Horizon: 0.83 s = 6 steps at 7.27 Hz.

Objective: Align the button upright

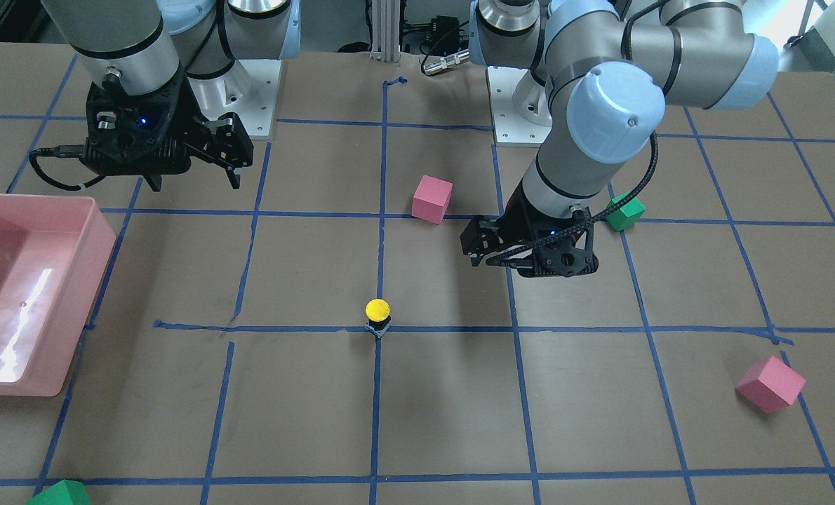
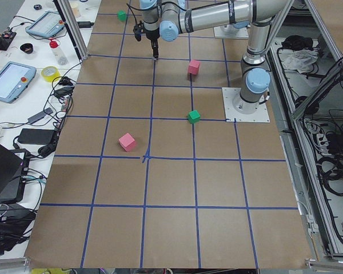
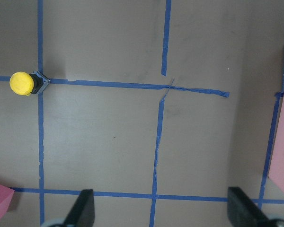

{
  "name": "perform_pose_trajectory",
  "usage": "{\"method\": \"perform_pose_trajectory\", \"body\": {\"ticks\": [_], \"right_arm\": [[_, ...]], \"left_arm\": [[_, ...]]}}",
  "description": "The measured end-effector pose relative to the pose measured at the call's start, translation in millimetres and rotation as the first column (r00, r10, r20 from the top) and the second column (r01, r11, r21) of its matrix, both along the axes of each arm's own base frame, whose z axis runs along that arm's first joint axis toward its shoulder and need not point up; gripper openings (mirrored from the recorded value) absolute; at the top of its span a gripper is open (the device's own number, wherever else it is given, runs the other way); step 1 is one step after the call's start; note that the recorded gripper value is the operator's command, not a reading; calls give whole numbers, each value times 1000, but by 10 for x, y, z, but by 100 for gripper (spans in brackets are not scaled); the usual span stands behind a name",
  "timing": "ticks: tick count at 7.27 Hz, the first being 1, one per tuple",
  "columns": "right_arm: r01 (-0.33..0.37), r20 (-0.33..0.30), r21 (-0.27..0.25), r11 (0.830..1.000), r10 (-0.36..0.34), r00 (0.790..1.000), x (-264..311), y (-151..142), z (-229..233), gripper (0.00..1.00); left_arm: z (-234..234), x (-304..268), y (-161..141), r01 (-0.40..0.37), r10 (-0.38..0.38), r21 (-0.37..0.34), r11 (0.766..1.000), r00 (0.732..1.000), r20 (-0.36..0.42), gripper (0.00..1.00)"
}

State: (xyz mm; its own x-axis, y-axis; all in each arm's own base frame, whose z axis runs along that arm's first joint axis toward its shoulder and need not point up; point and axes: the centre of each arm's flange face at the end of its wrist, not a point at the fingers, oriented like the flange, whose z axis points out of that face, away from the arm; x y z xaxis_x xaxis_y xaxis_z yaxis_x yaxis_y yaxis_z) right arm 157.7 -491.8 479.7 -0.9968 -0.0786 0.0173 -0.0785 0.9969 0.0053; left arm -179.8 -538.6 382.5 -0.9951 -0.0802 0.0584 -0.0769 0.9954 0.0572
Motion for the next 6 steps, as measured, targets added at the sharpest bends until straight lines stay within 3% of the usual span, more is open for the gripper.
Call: {"method": "perform_pose_trajectory", "body": {"ticks": [1,3,4,6], "right_arm": [[-3,-1,1,1000,3,1000,0,-2,-3,100],[-4,-2,1,1000,4,1000,-2,-1,-5,100],[-4,-3,1,1000,4,1000,-3,1,-4,100],[0,-7,2,1000,0,1000,-5,2,-9,100]], "left_arm": [[357,5,12,65,-65,-15,998,997,50,100],[1200,-86,136,119,-115,-45,992,990,78,100],[1428,-103,236,130,-126,-55,990,989,77,100],[1443,-103,324,139,-136,-67,988,989,54,100]]}}
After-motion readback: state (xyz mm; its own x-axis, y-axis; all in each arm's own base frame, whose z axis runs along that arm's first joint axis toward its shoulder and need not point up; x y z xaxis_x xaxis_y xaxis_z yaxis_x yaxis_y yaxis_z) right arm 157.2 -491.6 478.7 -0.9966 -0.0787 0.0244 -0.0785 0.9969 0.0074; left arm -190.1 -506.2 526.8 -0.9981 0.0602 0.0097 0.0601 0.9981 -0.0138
